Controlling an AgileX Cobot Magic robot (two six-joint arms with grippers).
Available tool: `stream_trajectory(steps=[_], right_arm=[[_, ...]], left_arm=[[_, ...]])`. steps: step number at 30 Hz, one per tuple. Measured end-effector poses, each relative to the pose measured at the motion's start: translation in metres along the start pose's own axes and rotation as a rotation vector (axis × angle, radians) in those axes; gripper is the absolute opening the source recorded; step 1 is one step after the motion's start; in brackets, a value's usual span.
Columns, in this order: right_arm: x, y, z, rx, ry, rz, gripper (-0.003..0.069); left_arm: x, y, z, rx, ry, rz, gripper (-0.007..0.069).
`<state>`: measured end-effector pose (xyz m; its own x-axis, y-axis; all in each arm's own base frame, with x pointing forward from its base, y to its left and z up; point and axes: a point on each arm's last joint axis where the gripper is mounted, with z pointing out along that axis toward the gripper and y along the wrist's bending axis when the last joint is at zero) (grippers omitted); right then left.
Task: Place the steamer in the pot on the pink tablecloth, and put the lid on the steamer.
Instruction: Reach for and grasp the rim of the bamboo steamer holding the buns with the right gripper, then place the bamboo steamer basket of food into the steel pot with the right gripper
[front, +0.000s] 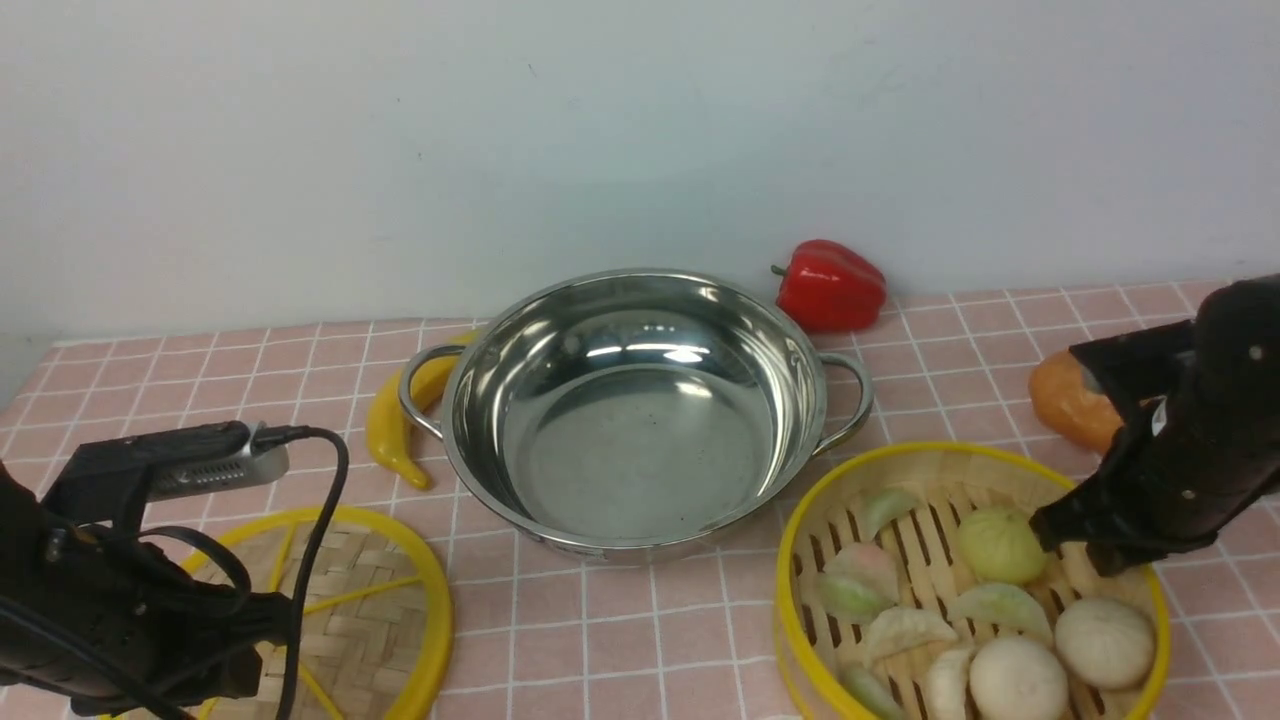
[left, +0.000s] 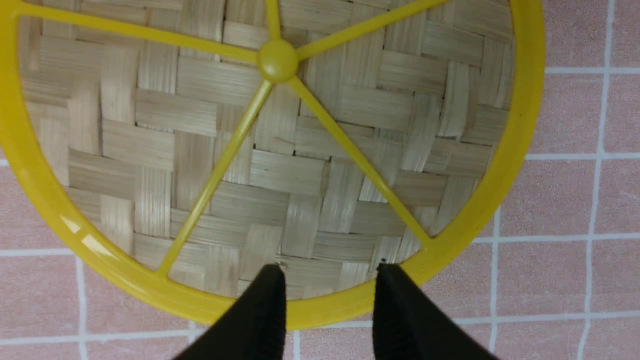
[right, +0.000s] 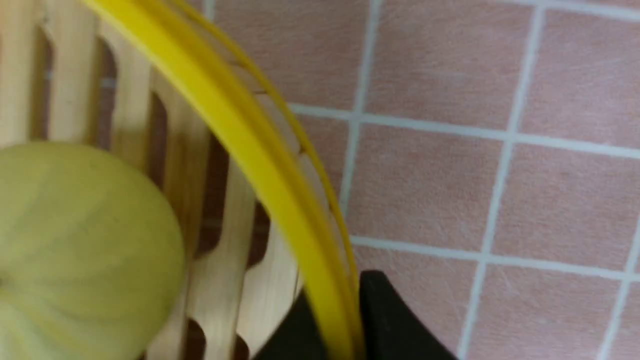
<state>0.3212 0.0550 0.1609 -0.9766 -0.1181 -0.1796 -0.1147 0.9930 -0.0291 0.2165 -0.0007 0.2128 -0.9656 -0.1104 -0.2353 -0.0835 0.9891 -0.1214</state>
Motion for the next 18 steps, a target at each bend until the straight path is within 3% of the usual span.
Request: stream_trajectory(steps=[6, 8, 14, 18], right_arm=[[0.008, -0.003, -0.028, 0.023, 0.07, 0.007, 0.0057], [0.01, -0.006, -0.059, 0.033, 0.065, 0.003, 0.0057], [-0.004, -0.001, -0.14, -0.032, -0.11, 0.02, 0.0057], [-0.029, 0.023, -0.169, -0.09, -0.214, -0.041, 0.0057]], left_arm=[[0.0, 0.0, 0.0, 0.0, 0.0, 0.004, 0.0243], [0.0, 0.0, 0.0, 0.0, 0.0, 0.004, 0.0243], [0.0, 0.0, 0.0, 0.0, 0.0, 0.005, 0.0243], [0.0, 0.0, 0.0, 0.0, 0.0, 0.005, 0.0243]])
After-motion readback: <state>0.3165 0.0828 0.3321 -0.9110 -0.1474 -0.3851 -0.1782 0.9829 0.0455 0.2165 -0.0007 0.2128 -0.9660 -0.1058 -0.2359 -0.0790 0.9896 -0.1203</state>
